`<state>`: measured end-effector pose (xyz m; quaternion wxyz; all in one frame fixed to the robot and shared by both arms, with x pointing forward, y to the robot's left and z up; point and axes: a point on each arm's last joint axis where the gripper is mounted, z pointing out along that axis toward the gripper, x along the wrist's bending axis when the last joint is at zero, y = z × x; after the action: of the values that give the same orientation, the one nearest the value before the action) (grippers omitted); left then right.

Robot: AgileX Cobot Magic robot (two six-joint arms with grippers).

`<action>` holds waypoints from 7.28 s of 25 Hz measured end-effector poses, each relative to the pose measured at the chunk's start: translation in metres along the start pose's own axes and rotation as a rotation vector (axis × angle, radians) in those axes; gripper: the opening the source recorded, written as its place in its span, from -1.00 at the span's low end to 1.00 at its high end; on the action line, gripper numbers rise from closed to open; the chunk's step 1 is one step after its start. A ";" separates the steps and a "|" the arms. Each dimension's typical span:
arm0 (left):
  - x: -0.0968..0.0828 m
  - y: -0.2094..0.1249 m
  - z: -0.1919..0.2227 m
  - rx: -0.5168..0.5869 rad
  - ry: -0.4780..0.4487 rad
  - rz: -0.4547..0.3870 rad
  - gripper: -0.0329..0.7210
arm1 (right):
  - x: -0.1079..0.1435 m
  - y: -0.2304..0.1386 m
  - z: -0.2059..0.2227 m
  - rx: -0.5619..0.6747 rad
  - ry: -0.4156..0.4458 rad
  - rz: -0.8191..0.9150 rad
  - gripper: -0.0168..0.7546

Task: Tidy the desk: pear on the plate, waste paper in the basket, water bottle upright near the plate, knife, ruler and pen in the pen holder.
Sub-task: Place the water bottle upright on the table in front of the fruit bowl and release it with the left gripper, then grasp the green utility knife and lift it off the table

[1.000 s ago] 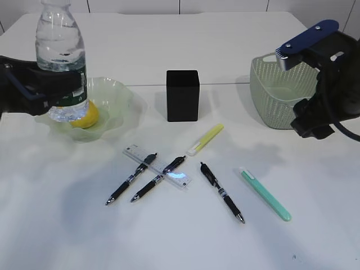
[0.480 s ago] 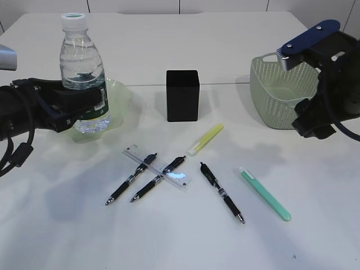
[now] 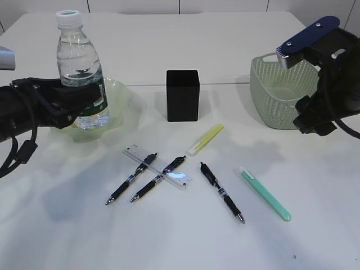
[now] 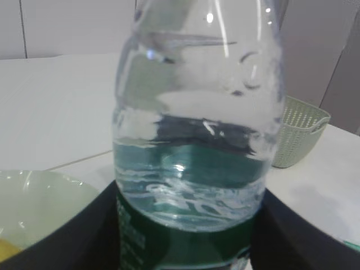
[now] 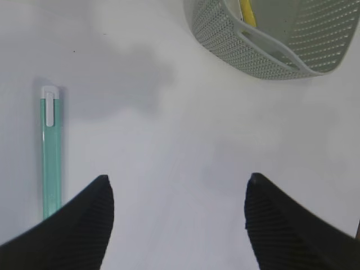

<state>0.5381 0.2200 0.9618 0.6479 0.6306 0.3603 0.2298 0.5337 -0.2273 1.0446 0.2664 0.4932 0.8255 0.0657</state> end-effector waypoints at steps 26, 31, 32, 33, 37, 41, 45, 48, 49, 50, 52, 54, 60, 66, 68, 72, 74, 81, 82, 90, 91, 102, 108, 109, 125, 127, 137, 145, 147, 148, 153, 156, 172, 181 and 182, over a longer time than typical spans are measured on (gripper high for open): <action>0.028 -0.093 0.012 0.213 0.080 0.020 0.19 | 0.000 0.000 0.000 -0.005 -0.005 -0.005 0.44; 0.030 -0.100 0.014 0.185 0.077 0.016 0.19 | 0.000 0.000 0.000 -0.005 -0.005 -0.003 0.44; 0.031 -0.102 0.014 0.183 0.075 0.012 0.19 | 0.000 0.000 0.000 -0.005 -0.005 -0.003 0.44; 0.031 -0.104 0.015 0.172 0.072 0.009 0.19 | 0.000 0.000 0.000 -0.005 -0.005 -0.003 0.44; 0.032 -0.107 0.016 0.159 0.070 0.002 0.19 | 0.000 0.000 0.000 -0.005 -0.005 -0.003 0.44; 0.032 -0.107 0.016 0.160 0.070 0.002 0.21 | 0.000 0.000 0.000 -0.005 -0.005 -0.003 0.44; 0.032 -0.107 0.016 0.160 0.070 0.002 0.35 | 0.000 0.000 0.000 -0.005 -0.005 -0.003 0.44; 0.032 -0.109 0.015 0.181 0.074 0.003 0.44 | 0.000 0.000 0.000 -0.005 -0.005 -0.003 0.44; 0.032 -0.108 0.015 0.182 0.075 0.006 0.46 | -0.001 0.000 0.000 -0.005 -0.008 -0.006 0.44; 0.032 -0.107 0.015 0.184 0.076 0.008 0.48 | -0.001 0.000 0.000 -0.005 -0.010 -0.008 0.44; 0.032 -0.106 0.015 0.194 0.077 0.012 0.55 | -0.001 0.001 0.000 -0.006 -0.014 -0.012 0.44; 0.032 -0.104 0.015 0.194 0.077 0.018 0.61 | -0.001 0.001 0.000 -0.006 -0.016 -0.013 0.44; 0.030 -0.094 0.015 0.174 0.074 0.037 0.67 | -0.001 0.001 0.000 -0.006 -0.016 -0.013 0.44; 0.026 -0.078 0.015 0.139 0.052 0.073 0.67 | -0.002 0.000 0.000 -0.004 -0.017 -0.014 0.44; 0.024 -0.072 0.015 0.128 0.039 0.087 0.67 | -0.002 0.000 0.000 -0.004 -0.017 -0.014 0.44; 0.021 -0.059 0.014 0.095 0.032 0.114 0.67 | -0.002 0.000 0.000 0.000 -0.017 -0.014 0.44; 0.019 -0.052 0.014 0.075 0.029 0.128 0.67 | -0.002 0.000 0.000 0.004 -0.017 -0.014 0.44; 0.015 -0.019 0.010 -0.019 0.057 0.170 0.66 | -0.002 0.000 0.000 0.004 -0.018 -0.015 0.44; 0.016 -0.016 0.009 -0.033 0.072 0.168 0.66 | -0.002 -0.001 0.000 0.006 -0.019 -0.015 0.44; 0.009 0.018 0.000 -0.137 0.108 0.202 0.66 | -0.002 -0.001 0.000 0.006 -0.019 -0.015 0.44; 0.008 0.023 -0.001 -0.155 0.113 0.208 0.66 | -0.002 -0.001 0.000 0.006 -0.019 -0.015 0.44; -0.006 0.069 -0.026 -0.125 0.217 0.217 0.66 | -0.002 -0.001 0.000 0.006 -0.019 -0.015 0.44; -0.006 0.073 -0.042 0.033 0.341 0.130 0.66 | -0.002 -0.001 0.000 0.006 -0.019 -0.015 0.44; -0.006 0.074 -0.045 0.056 0.362 0.126 0.66 | -0.002 -0.001 0.000 0.006 -0.019 -0.015 0.44; 0.006 0.074 -0.087 0.572 0.816 -0.197 0.44 | 0.000 -0.001 0.000 0.015 -0.004 -0.001 0.44; 0.004 0.084 -0.088 0.644 0.813 -0.199 0.43 | 0.000 -0.002 0.000 0.020 0.003 0.005 0.44; -0.018 0.067 -0.081 1.055 0.548 -0.362 0.43 | 0.002 -0.004 0.000 0.039 0.019 0.022 0.44; -0.014 0.065 -0.083 1.094 0.562 -0.303 0.41 | 0.003 0.000 0.000 0.004 0.031 0.077 0.44; -0.012 0.065 -0.084 1.105 0.574 -0.271 0.40 | 0.004 0.000 0.000 0.005 0.049 0.104 0.44; -0.011 0.065 -0.085 1.108 0.580 -0.264 0.40 | 0.005 0.000 0.000 0.006 0.054 0.109 0.44; -0.007 0.068 -0.080 1.015 0.649 -0.330 0.40 | 0.008 0.000 0.003 0.043 0.081 0.124 0.44; -0.004 0.069 -0.077 0.957 0.681 -0.370 0.40 | 0.009 0.008 0.009 0.098 0.099 0.118 0.44; 0.036 0.065 -0.097 0.887 0.837 -0.538 0.41 | 0.032 0.047 0.070 0.312 0.261 0.033 0.44; 0.037 0.064 -0.098 0.899 0.844 -0.519 0.41 | 0.051 0.042 0.106 0.379 0.342 -0.004 0.44; 0.037 0.064 -0.098 0.899 0.844 -0.519 0.41 | 0.053 0.042 0.110 0.381 0.345 -0.007 0.44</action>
<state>0.4976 0.3184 1.0239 0.1599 0.5883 0.7834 0.1209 0.6021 -0.1785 0.9468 0.0243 0.5134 0.8578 -0.0088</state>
